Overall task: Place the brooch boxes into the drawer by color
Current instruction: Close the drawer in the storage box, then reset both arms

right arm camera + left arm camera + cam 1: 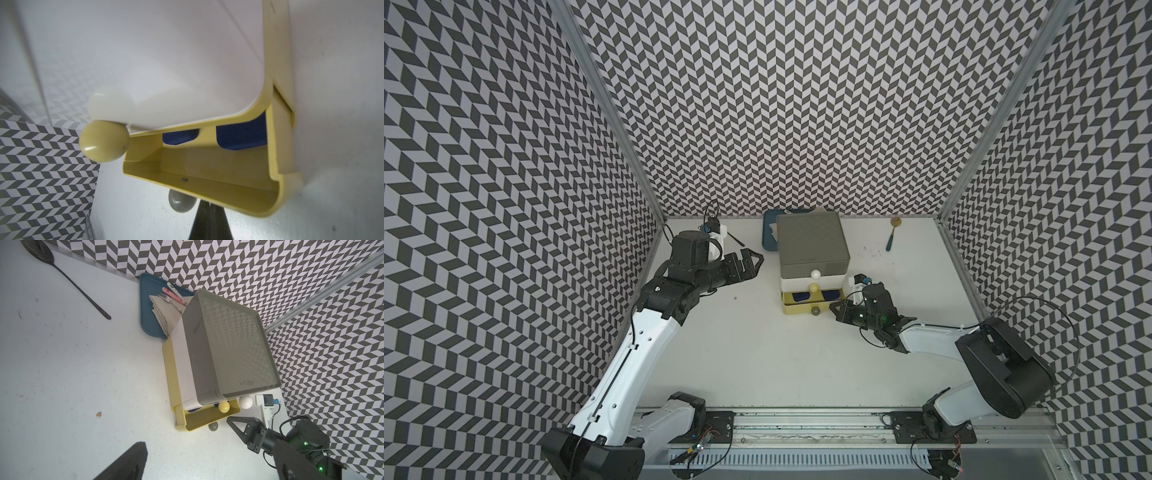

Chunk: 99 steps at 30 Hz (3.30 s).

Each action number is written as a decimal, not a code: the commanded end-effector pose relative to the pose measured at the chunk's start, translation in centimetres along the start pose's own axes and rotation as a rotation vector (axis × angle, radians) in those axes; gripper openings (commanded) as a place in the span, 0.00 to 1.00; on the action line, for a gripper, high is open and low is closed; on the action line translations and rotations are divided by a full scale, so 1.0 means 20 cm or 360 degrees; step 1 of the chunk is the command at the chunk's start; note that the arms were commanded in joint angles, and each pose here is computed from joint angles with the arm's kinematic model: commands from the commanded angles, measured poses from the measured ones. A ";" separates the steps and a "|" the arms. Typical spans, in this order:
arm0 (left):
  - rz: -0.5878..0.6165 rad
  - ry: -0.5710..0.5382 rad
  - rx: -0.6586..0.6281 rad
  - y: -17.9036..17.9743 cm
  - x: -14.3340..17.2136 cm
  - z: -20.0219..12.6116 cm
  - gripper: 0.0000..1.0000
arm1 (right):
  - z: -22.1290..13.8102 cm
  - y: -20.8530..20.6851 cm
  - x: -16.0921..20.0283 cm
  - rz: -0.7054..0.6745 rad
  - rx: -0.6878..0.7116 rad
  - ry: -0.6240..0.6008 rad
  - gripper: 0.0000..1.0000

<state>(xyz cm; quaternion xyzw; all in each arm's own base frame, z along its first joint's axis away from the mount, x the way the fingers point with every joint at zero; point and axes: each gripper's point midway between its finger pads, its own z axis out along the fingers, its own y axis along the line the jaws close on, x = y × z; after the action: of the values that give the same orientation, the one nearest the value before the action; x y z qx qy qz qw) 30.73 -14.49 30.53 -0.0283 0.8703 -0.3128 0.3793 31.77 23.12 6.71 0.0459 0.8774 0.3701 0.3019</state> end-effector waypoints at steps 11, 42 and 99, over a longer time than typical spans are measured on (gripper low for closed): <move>0.0019 -0.0026 -0.0009 0.01 -0.02 0.01 1.00 | 0.10 0.09 -0.19 0.0014 -0.0082 -0.0168 0.00; 0.0012 -0.0097 -0.0117 0.07 -0.05 -0.02 1.00 | -0.23 0.13 -0.20 -0.0151 0.0021 -0.0265 0.50; 0.0591 -0.1179 -0.0861 1.18 0.00 0.18 1.00 | -0.97 -0.62 -0.77 -0.0737 0.0820 -0.1529 0.99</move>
<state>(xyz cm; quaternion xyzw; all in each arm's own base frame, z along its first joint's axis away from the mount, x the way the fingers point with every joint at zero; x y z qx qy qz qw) 37.46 3.31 13.40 -0.0996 0.7490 0.0429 0.6536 35.99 -3.15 12.88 0.0980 0.7562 -0.0156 0.6467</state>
